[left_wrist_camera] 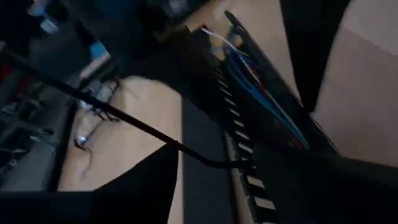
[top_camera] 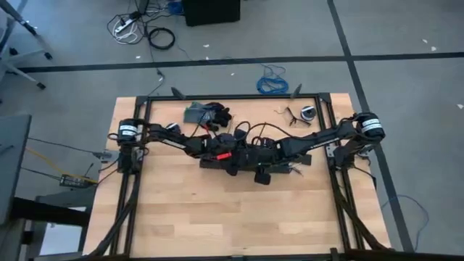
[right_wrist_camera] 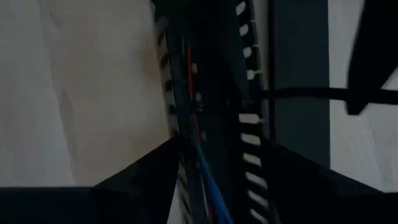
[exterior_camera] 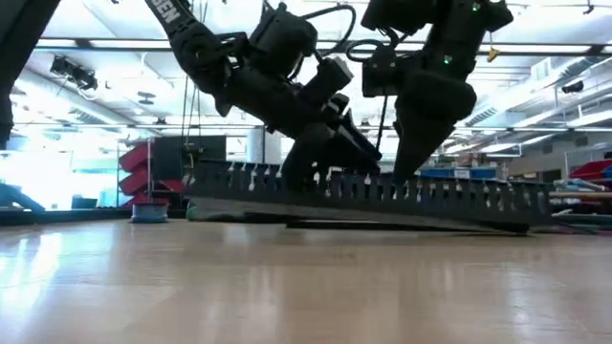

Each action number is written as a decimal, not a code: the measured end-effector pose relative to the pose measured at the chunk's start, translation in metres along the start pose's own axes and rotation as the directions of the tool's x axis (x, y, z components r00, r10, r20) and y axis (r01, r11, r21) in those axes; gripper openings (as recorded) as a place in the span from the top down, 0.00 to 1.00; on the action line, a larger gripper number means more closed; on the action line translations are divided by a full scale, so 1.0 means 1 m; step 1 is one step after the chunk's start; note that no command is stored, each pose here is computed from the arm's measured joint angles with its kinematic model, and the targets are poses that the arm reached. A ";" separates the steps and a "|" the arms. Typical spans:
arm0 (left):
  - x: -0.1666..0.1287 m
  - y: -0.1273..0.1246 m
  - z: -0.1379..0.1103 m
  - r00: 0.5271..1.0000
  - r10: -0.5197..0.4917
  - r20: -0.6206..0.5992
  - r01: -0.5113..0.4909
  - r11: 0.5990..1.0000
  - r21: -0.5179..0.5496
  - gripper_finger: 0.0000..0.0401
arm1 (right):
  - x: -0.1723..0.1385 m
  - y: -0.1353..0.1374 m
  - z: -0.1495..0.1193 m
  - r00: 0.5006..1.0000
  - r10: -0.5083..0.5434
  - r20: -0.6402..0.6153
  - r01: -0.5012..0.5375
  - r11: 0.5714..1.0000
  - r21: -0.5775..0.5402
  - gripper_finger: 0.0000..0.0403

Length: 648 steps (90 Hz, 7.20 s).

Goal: Ziptie cables
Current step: Put the cable wires in the black cable duct

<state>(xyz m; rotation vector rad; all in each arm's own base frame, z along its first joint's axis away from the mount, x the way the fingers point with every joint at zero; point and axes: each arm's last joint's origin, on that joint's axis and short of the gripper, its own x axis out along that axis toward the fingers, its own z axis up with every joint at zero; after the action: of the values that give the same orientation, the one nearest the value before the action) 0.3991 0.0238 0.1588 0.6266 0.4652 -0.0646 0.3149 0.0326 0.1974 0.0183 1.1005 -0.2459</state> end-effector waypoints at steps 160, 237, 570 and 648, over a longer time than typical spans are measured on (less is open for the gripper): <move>-0.062 -0.006 0.043 0.952 0.085 -0.295 -0.065 0.995 0.077 0.49 | -0.012 0.037 -0.011 0.995 0.068 0.074 -0.044 0.954 -0.296 0.49; -0.161 -0.068 -0.035 0.896 0.363 0.256 -0.158 0.800 -0.579 0.49 | 0.008 -0.006 -0.048 0.629 0.167 0.760 -0.143 0.985 -0.098 0.52; -0.048 -0.064 -0.046 0.999 0.030 0.035 -0.011 0.885 -0.466 1.00 | 0.060 0.009 -0.040 0.832 0.017 0.554 -0.160 0.964 0.211 1.00; -0.048 -0.064 -0.045 0.999 0.040 0.036 -0.019 0.889 -0.458 1.00 | 0.063 0.015 -0.047 0.865 0.158 0.476 -0.327 0.897 0.296 1.00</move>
<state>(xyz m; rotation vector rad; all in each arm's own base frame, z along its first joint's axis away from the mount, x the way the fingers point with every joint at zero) 0.3253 -0.0059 0.1122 0.1650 0.4082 0.0607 0.3034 0.0416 0.1187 0.4229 0.5735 -0.2083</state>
